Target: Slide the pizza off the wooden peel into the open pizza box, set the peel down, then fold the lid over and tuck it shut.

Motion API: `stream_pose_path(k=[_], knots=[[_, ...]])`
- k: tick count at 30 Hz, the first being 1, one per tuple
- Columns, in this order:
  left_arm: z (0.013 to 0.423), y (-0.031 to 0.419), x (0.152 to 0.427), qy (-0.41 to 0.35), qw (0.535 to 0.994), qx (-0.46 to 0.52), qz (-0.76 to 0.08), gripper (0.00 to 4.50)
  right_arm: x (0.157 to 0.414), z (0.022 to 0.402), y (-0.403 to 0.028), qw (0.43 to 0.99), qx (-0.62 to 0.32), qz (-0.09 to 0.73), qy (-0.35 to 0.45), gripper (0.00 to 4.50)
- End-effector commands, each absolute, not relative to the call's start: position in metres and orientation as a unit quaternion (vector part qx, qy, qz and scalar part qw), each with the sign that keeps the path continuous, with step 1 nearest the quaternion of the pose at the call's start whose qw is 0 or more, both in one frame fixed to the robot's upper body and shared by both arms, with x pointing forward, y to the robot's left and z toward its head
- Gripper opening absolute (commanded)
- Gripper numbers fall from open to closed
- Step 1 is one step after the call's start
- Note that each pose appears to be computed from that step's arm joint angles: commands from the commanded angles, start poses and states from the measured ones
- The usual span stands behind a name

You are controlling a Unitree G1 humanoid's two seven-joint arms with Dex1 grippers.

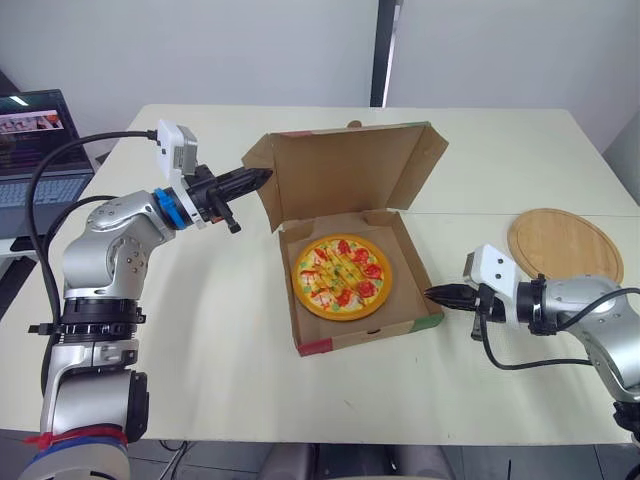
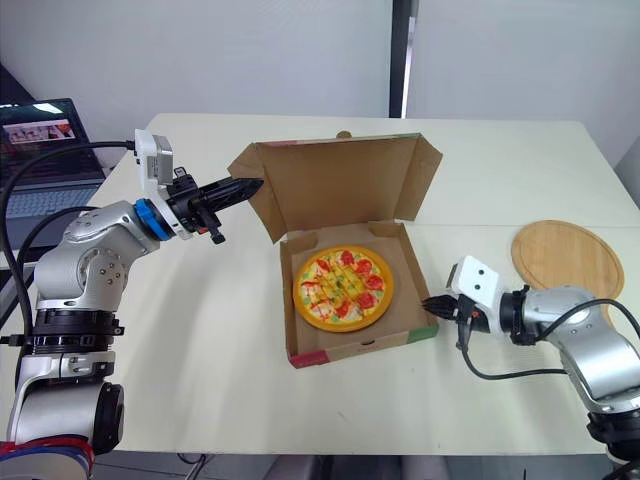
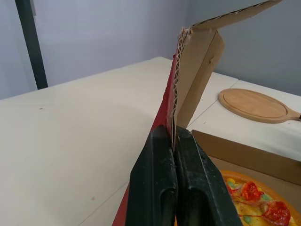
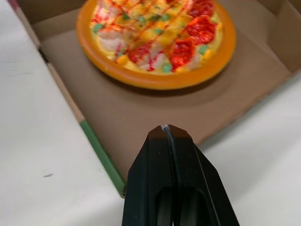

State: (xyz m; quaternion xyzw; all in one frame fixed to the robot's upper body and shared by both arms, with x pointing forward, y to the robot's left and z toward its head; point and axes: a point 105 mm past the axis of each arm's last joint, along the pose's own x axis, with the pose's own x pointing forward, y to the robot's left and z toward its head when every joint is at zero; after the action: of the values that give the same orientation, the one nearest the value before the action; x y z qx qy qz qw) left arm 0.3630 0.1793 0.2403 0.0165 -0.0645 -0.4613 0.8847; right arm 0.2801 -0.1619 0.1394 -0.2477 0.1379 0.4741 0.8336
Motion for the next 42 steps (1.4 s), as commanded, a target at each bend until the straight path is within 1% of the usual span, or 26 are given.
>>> stream_pose_path(k=[1,4,6,9,12,14,16,20,27,30,32,34,37,38,42], knots=[[0.255,0.181,0.361,-0.093,0.882,0.029,-0.461,0.00,0.292,0.167,-0.176,0.862,-0.247,0.433,0.094,0.02],[0.254,0.179,0.360,-0.094,0.881,0.029,-0.462,0.00,0.305,0.162,-0.195,0.875,-0.268,0.389,0.108,0.02],[0.254,0.177,0.360,-0.095,0.880,0.028,-0.464,0.00,0.309,0.149,-0.201,0.873,-0.281,0.379,0.128,0.02],[0.254,0.173,0.360,-0.097,0.877,0.023,-0.470,0.00,0.308,0.129,-0.196,0.856,-0.296,0.397,0.146,0.02],[0.254,0.168,0.360,-0.096,0.873,0.016,-0.479,0.00,0.306,0.118,-0.185,0.845,-0.294,0.419,0.153,0.02],[0.252,0.163,0.360,-0.093,0.868,0.010,-0.487,0.00,0.302,0.114,-0.176,0.835,-0.287,0.442,0.155,0.02],[0.249,0.158,0.359,-0.088,0.863,0.003,-0.497,0.00,0.293,0.116,-0.166,0.823,-0.275,0.473,0.155,0.02],[0.248,0.152,0.358,-0.086,0.857,-0.007,-0.509,0.00,0.276,0.119,-0.154,0.805,-0.259,0.509,0.159,0.02],[0.248,0.147,0.361,-0.083,0.849,-0.013,-0.521,0.00,0.263,0.124,-0.138,0.803,-0.249,0.521,0.146,0.02],[0.247,0.150,0.364,-0.082,0.852,-0.008,-0.517,0.00,0.278,0.131,-0.147,0.829,-0.274,0.472,0.122,0.02],[0.247,0.152,0.366,-0.083,0.855,-0.003,-0.512,0.00,0.288,0.142,-0.158,0.850,-0.279,0.436,0.101,0.02],[0.248,0.155,0.367,-0.086,0.857,0.004,-0.509,0.00,0.300,0.160,-0.172,0.881,-0.261,0.390,0.063,0.02],[0.250,0.159,0.369,-0.091,0.860,0.020,-0.501,0.00,0.320,0.187,-0.188,0.921,-0.219,0.321,0.008,0.57],[0.250,0.160,0.370,-0.093,0.861,0.025,-0.499,0.00,0.327,0.193,-0.189,0.931,-0.207,0.300,-0.006,0.85],[0.253,0.161,0.373,-0.099,0.863,0.030,-0.495,0.00,0.354,0.206,-0.189,0.955,-0.172,0.242,-0.030,2.22]])
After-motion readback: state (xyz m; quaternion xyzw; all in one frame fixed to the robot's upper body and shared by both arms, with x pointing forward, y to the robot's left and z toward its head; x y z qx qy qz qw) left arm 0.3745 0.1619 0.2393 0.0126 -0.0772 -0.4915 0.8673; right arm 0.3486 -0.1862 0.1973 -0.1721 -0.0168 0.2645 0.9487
